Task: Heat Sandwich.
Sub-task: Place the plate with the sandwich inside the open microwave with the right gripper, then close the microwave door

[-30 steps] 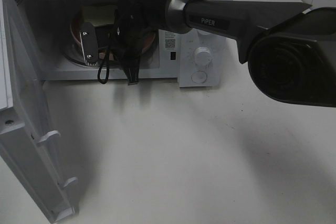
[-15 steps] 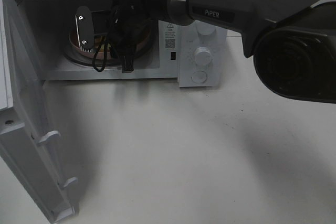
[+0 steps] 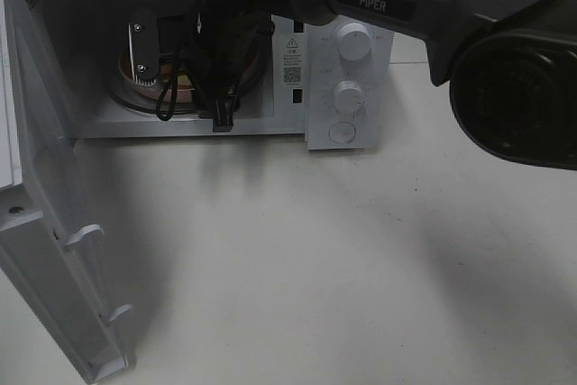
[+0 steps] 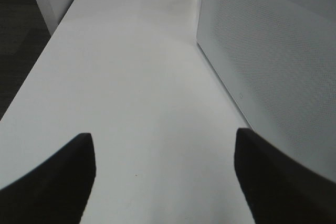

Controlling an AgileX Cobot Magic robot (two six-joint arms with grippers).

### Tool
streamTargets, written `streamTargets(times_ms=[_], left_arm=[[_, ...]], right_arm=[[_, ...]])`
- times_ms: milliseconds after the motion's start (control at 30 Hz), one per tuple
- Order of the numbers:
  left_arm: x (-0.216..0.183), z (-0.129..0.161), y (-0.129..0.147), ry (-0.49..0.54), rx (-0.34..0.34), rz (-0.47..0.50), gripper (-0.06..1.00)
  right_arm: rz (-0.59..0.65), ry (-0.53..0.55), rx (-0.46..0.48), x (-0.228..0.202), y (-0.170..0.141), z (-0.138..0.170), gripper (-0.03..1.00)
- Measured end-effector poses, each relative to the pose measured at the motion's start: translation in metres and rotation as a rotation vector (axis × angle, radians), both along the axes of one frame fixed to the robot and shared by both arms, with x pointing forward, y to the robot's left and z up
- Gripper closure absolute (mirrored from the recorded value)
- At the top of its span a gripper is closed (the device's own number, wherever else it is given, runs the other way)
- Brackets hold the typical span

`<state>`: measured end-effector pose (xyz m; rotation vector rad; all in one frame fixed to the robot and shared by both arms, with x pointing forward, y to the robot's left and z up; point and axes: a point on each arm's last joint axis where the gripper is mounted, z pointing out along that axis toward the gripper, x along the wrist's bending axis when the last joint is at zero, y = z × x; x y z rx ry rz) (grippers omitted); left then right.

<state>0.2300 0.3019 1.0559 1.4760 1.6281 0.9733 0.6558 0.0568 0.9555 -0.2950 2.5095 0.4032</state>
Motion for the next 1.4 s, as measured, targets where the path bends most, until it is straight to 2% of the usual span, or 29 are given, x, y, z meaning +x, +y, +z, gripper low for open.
streamTargets(times_ms=[200,333,400,533,700,1100,1267,1400], left_arm=[[0.000,0.000,0.000,0.000,0.000,0.000,0.24],[0.000,0.000,0.000,0.000,0.000,0.000,0.24],[0.000,0.000,0.000,0.000,0.000,0.000,0.24],[0.000,0.000,0.000,0.000,0.000,0.000,0.24],[0.000,0.000,0.000,0.000,0.000,0.000,0.24],[0.000,0.000,0.000,0.000,0.000,0.000,0.24],[0.000,0.000,0.000,0.000,0.000,0.000,0.24],[0.000,0.000,0.000,0.000,0.000,0.000,0.24]], right_arm=[[0.006,0.073,-0.001,-0.014,0.005,0.010,0.34],[0.006,0.130,-0.043,-0.023,0.002,0.015,0.34],[0.009,0.205,-0.083,-0.030,-0.001,0.013,0.34],[0.014,0.282,-0.132,-0.038,-0.004,0.010,0.35],[0.018,0.335,-0.180,-0.048,-0.005,0.014,0.35],[-0.057,0.396,-0.172,-0.077,-0.004,0.032,0.35],[-0.138,0.456,-0.185,-0.100,-0.019,0.039,0.35],[-0.181,0.463,-0.173,-0.110,-0.030,0.046,0.35]])
